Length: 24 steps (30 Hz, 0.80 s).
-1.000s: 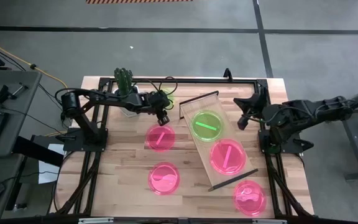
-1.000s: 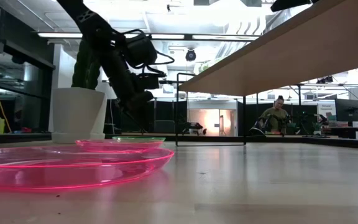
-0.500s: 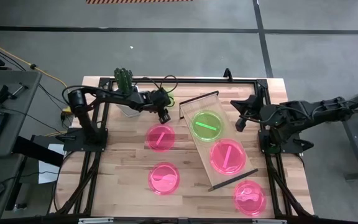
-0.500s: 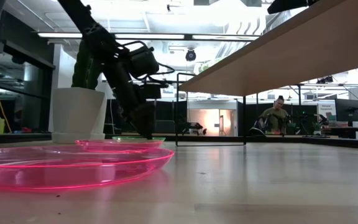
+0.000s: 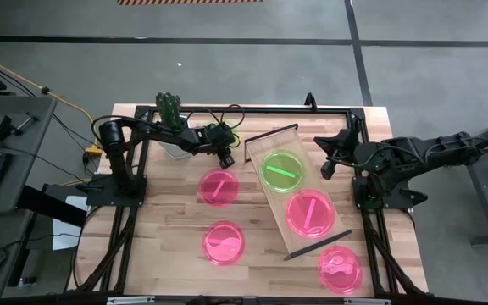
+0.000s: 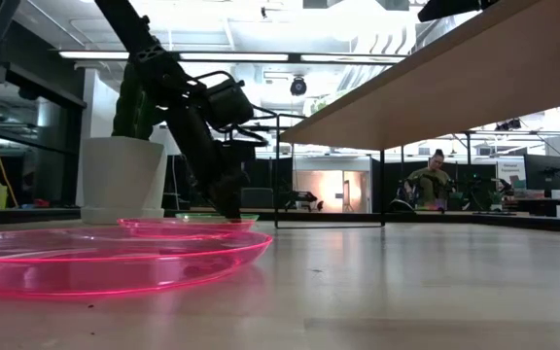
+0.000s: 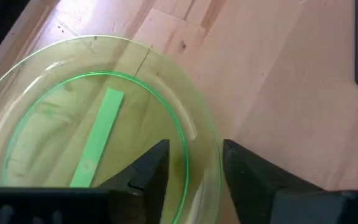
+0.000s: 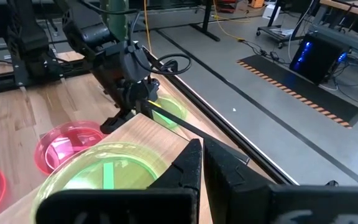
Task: Place and stack plates onto a shelf
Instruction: Stack the green plate on top of the other green plate on the shelf
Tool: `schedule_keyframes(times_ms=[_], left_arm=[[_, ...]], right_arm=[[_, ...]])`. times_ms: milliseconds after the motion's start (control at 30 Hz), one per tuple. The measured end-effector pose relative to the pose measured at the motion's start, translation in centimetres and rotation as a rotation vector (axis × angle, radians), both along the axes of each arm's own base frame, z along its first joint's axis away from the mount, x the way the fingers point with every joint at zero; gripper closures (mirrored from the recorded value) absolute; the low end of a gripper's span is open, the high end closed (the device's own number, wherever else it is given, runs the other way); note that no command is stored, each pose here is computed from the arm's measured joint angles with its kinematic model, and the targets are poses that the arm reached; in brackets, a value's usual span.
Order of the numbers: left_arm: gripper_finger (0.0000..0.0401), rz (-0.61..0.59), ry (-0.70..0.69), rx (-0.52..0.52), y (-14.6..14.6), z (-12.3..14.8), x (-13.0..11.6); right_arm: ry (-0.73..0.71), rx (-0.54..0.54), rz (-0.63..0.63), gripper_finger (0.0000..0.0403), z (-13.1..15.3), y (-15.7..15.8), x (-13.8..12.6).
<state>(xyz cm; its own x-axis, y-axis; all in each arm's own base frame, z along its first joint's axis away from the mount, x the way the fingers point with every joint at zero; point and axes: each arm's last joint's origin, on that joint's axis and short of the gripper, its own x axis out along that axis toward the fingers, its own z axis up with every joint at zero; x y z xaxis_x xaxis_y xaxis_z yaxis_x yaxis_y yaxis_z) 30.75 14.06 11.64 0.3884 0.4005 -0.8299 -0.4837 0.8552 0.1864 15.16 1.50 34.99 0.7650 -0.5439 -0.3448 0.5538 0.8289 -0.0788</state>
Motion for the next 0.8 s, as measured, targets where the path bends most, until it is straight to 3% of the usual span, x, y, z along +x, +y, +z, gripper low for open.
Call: schedule_keyframes(times_ms=[200,400,800], left_arm=[[0.0388,-0.029,0.029,0.023,0.0,-0.1,-0.1],[0.0399,-0.033,0.046,0.02,-0.4,1.3,-0.8],[0.0401,-0.107,-0.1,0.138,-4.6,8.8,-1.8]], right_arm=[[-0.012,0.018,0.006,0.0403,0.0,0.0,0.0],[-0.014,0.036,0.02,0.0403,0.0,0.1,0.1],[-0.01,0.035,0.024,0.0403,0.0,0.1,0.1]])
